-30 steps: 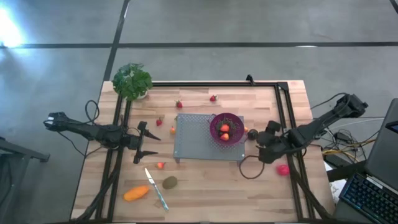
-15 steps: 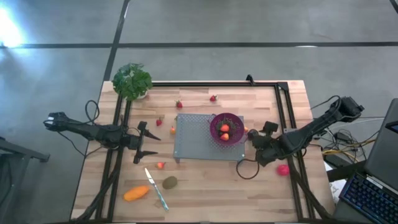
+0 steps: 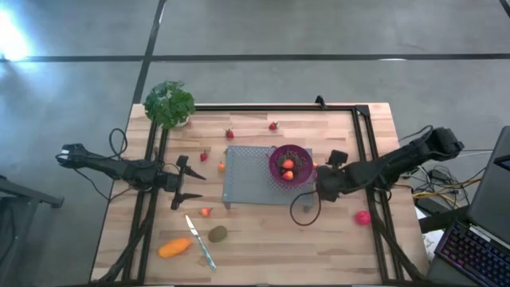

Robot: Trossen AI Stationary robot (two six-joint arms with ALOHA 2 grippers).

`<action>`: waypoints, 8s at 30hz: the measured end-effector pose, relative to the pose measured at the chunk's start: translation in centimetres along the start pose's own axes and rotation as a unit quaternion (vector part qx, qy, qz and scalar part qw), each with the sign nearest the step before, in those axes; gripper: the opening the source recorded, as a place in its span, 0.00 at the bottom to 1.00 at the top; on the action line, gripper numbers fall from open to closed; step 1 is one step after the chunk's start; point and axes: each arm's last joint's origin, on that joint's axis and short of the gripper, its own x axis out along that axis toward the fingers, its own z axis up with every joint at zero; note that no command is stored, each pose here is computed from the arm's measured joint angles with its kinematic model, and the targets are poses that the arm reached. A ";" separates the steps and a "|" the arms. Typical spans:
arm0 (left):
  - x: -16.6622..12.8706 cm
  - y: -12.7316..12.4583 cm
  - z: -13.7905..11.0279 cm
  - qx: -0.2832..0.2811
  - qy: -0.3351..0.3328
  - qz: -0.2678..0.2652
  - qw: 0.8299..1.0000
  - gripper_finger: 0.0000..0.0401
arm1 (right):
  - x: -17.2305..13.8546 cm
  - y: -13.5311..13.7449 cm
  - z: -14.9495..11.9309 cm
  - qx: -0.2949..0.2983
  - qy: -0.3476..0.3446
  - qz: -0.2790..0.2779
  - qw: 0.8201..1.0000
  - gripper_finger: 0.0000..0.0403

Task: Pick & Place Fruit
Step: Put the plum in the purple strainer bowl on the shelf, then put the pear in the purple strainer bowl on the shelf

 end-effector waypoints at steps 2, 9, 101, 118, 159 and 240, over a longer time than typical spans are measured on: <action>0.0 0.0 0.0 0.000 0.000 0.000 1.000 0.73 | 0.5 -0.2 0.2 0.002 0.010 0.003 1.000 0.83; 0.0 0.0 0.0 0.000 0.000 0.000 1.000 0.73 | 2.4 -0.3 0.2 -0.007 0.055 -0.006 0.998 0.88; 0.0 0.0 0.0 0.000 0.000 0.000 1.000 0.73 | -13.5 -9.2 15.4 0.060 -0.181 0.204 0.960 0.66; 0.0 0.0 0.0 0.000 0.000 0.000 1.000 0.73 | -9.0 -7.9 15.4 0.050 -0.104 0.190 0.975 0.66; 0.0 0.0 0.0 0.000 0.000 0.000 1.000 0.73 | -17.6 -11.2 12.8 0.080 -0.172 0.184 0.965 0.77; 0.0 0.0 0.0 0.000 0.000 0.000 1.000 0.73 | 3.9 -15.6 2.2 0.134 0.061 0.206 0.968 0.59</action>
